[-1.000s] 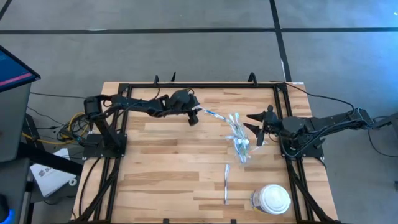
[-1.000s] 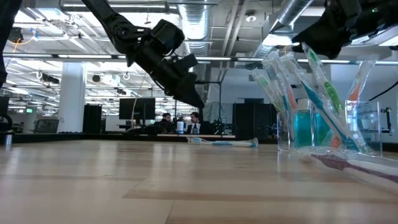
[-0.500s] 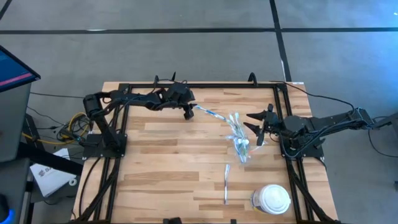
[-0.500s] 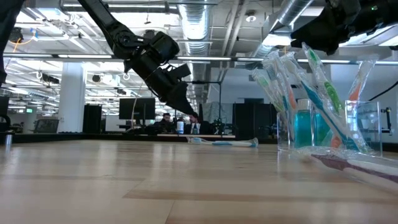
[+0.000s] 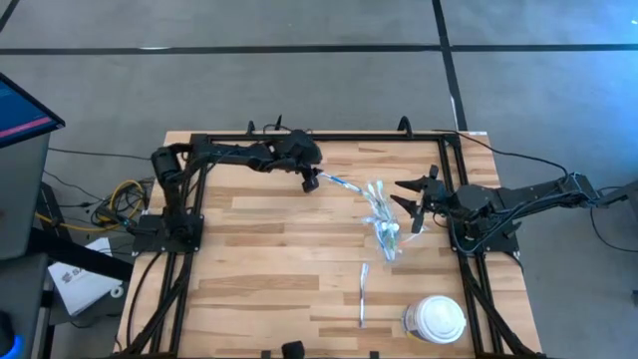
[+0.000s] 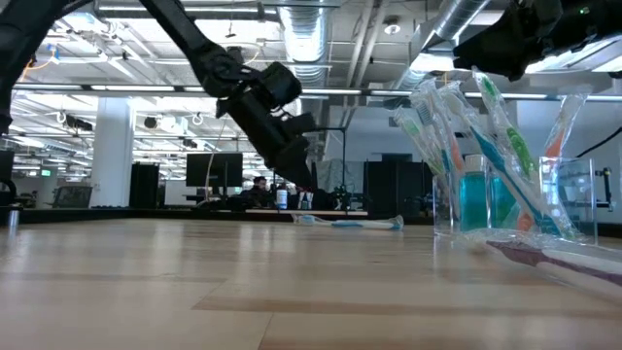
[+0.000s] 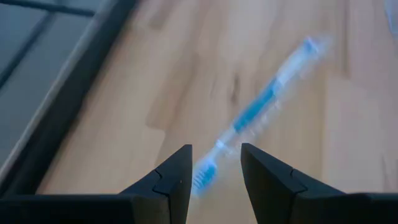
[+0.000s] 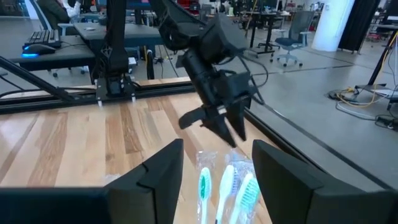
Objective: Pick & Place toothbrushing station
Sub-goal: Put the blue toothbrush into the transparent organizer
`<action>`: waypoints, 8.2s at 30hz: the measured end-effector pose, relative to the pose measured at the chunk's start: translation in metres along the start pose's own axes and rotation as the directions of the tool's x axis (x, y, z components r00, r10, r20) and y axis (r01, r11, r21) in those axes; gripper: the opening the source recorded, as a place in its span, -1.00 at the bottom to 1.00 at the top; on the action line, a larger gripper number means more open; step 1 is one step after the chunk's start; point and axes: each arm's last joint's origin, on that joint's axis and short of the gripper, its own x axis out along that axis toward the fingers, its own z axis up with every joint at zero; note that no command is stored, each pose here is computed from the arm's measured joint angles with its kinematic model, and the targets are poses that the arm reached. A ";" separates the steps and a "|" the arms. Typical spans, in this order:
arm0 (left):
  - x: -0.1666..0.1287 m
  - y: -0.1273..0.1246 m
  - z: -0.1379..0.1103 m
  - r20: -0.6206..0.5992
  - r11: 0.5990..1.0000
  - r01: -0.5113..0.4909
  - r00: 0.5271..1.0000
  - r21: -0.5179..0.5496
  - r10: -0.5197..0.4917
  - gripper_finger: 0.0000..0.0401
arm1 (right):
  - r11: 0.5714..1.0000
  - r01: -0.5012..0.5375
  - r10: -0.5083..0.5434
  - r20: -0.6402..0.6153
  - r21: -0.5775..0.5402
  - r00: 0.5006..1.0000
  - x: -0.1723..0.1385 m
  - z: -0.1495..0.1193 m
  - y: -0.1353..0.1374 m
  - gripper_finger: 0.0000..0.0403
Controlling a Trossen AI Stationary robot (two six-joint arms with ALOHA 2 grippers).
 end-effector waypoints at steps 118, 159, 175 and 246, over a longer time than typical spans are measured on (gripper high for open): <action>0.037 0.009 -0.014 -0.235 0.957 0.045 0.972 0.288 0.024 -0.52 | 1.000 -0.001 0.000 -0.008 -0.021 1.000 0.000 -0.001 0.000 -0.18; 0.022 -0.006 -0.010 -0.224 0.931 -0.055 0.964 0.362 0.144 -1.00 | 1.000 0.000 0.000 -0.008 -0.020 1.000 0.000 -0.001 0.000 -0.22; -0.054 -0.037 0.047 0.018 0.865 -0.255 0.962 0.431 0.274 -1.00 | 0.999 -0.001 -0.001 -0.039 -0.040 0.999 0.007 -0.005 0.004 -0.24; -0.165 -0.200 0.086 0.502 0.828 -0.234 0.862 0.510 -0.066 -1.00 | 0.940 -0.340 0.338 0.070 0.010 0.938 0.091 0.001 0.071 -0.17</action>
